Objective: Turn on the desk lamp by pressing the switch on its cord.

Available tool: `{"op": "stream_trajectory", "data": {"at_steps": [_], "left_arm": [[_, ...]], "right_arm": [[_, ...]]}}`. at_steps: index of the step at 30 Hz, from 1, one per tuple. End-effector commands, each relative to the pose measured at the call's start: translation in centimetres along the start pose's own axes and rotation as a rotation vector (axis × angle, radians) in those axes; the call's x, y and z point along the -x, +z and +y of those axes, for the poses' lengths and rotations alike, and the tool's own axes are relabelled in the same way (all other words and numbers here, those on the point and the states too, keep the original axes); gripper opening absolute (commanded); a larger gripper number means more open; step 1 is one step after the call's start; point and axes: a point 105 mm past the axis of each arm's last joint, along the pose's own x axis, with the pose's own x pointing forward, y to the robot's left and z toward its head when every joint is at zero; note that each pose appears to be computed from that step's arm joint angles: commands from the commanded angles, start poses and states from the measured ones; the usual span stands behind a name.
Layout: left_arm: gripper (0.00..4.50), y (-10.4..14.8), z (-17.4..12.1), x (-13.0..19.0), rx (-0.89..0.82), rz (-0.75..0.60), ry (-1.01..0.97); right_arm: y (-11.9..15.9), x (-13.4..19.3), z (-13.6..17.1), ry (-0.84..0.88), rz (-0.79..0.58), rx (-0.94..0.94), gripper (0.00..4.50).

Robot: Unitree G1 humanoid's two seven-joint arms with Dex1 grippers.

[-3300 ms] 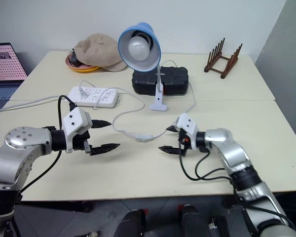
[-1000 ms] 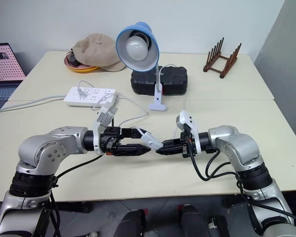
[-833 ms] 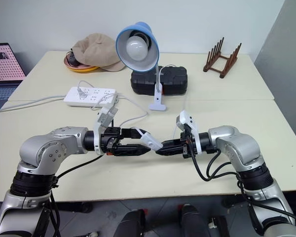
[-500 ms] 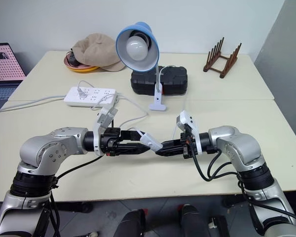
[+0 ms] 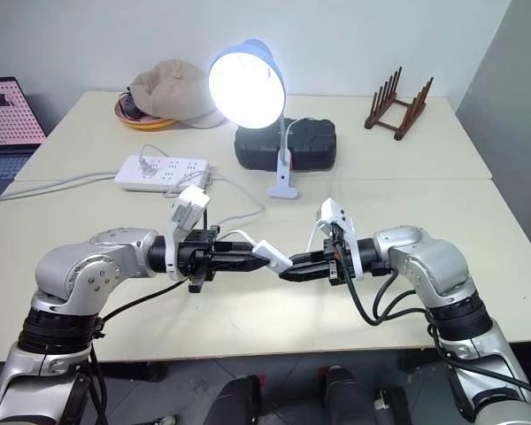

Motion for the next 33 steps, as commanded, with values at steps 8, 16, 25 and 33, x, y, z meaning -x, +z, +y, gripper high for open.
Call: {"op": "stream_trajectory", "data": {"at_steps": [8,16,25,33], "left_arm": [[1.23,0.3,0.8,0.3,-0.044,-0.032,0.086],[2.65,-0.2,0.6,1.4,-0.016,-0.002,0.109],[4.40,0.0,0.6,4.8,-0.197,0.049,0.353],[4.50,0.2,0.4,4.5,-0.347,0.119,0.402]], "right_arm": [[0.8,-0.2,0.5,0.020,-0.010,0.062,0.36],[1.2,0.3,-1.0,-0.041,-0.020,0.080,0.36],[-1.4,2.4,-8.5,-0.337,0.176,0.245,0.36],[-2.9,2.4,-10.6,-0.371,0.306,0.396,1.17]]}}
